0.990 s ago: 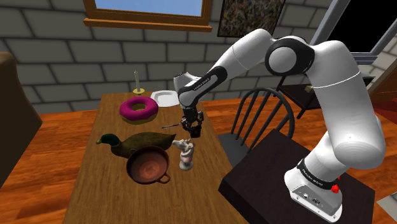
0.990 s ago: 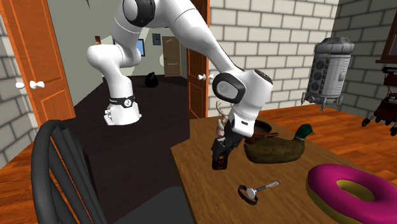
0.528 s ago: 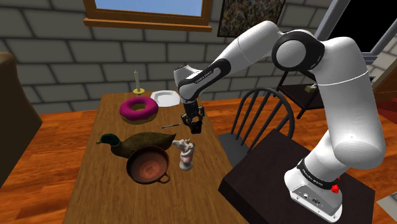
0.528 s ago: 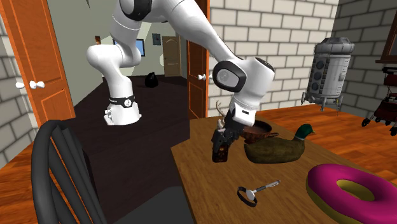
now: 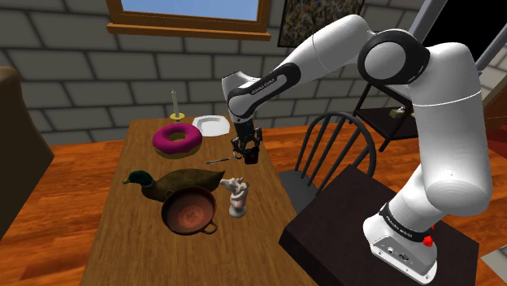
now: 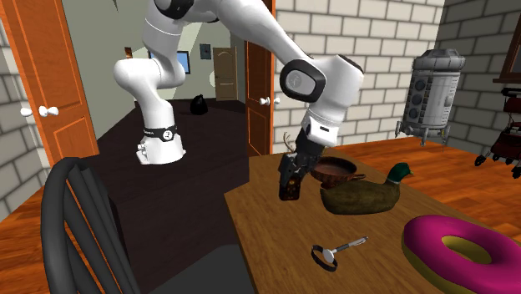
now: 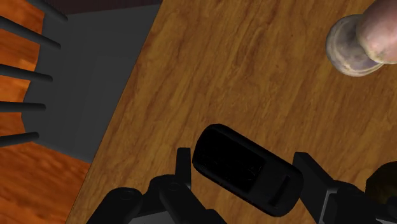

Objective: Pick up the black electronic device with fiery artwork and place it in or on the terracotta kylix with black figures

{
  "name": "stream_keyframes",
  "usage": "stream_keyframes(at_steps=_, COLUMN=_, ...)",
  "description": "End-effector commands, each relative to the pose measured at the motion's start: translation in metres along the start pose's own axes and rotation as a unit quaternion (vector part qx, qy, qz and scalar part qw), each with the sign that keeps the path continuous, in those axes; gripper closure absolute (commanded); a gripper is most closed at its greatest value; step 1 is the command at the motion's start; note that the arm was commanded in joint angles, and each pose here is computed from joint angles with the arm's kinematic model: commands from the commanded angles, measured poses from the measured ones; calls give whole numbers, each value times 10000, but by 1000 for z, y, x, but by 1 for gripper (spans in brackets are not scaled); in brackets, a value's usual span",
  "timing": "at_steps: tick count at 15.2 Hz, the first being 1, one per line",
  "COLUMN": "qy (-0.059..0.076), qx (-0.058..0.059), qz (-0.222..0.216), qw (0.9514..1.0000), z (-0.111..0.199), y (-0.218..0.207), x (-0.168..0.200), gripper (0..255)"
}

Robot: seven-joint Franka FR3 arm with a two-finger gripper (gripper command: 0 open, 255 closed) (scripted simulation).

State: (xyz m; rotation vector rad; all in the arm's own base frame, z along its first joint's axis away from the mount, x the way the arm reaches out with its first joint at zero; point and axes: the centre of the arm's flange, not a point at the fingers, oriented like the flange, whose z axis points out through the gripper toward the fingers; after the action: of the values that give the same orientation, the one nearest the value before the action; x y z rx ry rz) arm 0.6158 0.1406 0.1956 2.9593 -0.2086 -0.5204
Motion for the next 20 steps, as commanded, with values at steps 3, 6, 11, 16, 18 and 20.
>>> stream_keyframes(at_steps=3, qy=-1, qx=0, qz=0, qw=10000, z=-18, y=3, x=-8, gripper=255)
stream_keyframes(at_steps=6, qy=-1, qx=0, qz=0, qw=10000, z=-33, y=6, x=-13, gripper=255)
stream_keyframes(at_steps=11, qy=-1, qx=0, qz=0, qw=10000, z=-57, y=10, x=-22, gripper=255)
stream_keyframes(at_steps=16, qy=-1, qx=0, qz=0, qw=10000, z=-67, y=-27, x=-35, gripper=255)
stream_keyframes(at_steps=18, qy=-1, qx=0, qz=0, qw=10000, z=-70, y=-52, x=-42, gripper=255)
stream_keyframes(at_steps=20, qy=-1, qx=0, qz=0, qw=10000, z=-73, y=-78, x=-50, gripper=255)
